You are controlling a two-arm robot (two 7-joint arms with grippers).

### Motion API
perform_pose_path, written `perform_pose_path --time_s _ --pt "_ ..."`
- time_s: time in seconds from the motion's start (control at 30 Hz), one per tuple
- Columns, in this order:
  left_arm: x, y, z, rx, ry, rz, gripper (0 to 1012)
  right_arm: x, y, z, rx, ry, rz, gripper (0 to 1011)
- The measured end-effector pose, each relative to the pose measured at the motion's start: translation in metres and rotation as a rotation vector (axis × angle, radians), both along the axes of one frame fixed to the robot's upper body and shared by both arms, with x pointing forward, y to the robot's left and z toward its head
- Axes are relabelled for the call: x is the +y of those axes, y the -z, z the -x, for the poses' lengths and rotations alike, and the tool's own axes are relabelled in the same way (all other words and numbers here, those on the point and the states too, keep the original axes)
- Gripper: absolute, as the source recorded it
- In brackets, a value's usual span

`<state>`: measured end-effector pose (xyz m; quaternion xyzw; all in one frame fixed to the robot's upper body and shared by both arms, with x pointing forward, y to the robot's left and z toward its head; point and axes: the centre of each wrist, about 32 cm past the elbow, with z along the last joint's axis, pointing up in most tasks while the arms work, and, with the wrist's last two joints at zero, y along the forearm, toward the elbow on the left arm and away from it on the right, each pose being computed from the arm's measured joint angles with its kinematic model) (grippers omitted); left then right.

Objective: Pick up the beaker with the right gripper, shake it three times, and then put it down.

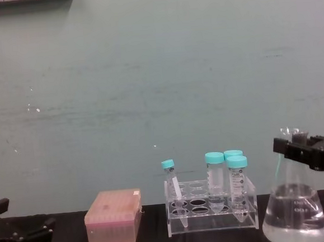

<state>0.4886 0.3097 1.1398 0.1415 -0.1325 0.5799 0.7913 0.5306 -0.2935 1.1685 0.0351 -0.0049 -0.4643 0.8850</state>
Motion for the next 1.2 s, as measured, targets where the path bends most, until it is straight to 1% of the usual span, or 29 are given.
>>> perform_pose_path --time_s 0.23,0.53,0.77,0.9,1.03,1.2 --pt "0.0000 0.0000 0.0000 0.000 0.000 0.000 1000 0.000 0.005 0.004 0.026 -0.002 -0.008 461" --pt "0.0000 0.0000 0.0000 0.000 0.000 0.000 1000 0.002 0.008 0.004 0.037 -0.006 -0.006 461" --pt "0.0000 0.0000 0.0000 0.000 0.000 0.000 1000 0.004 0.010 0.003 0.041 -0.009 0.017 461" --pt "0.0000 0.0000 0.0000 0.000 0.000 0.000 1000 0.006 0.011 0.002 0.033 -0.018 0.044 461" --pt "0.0000 0.0000 0.0000 0.000 0.000 0.000 1000 0.008 0.011 0.001 0.028 -0.023 0.059 461" --pt "0.0000 0.0000 0.0000 0.000 0.000 0.000 1000 0.009 0.011 0.000 0.024 -0.025 0.070 461"
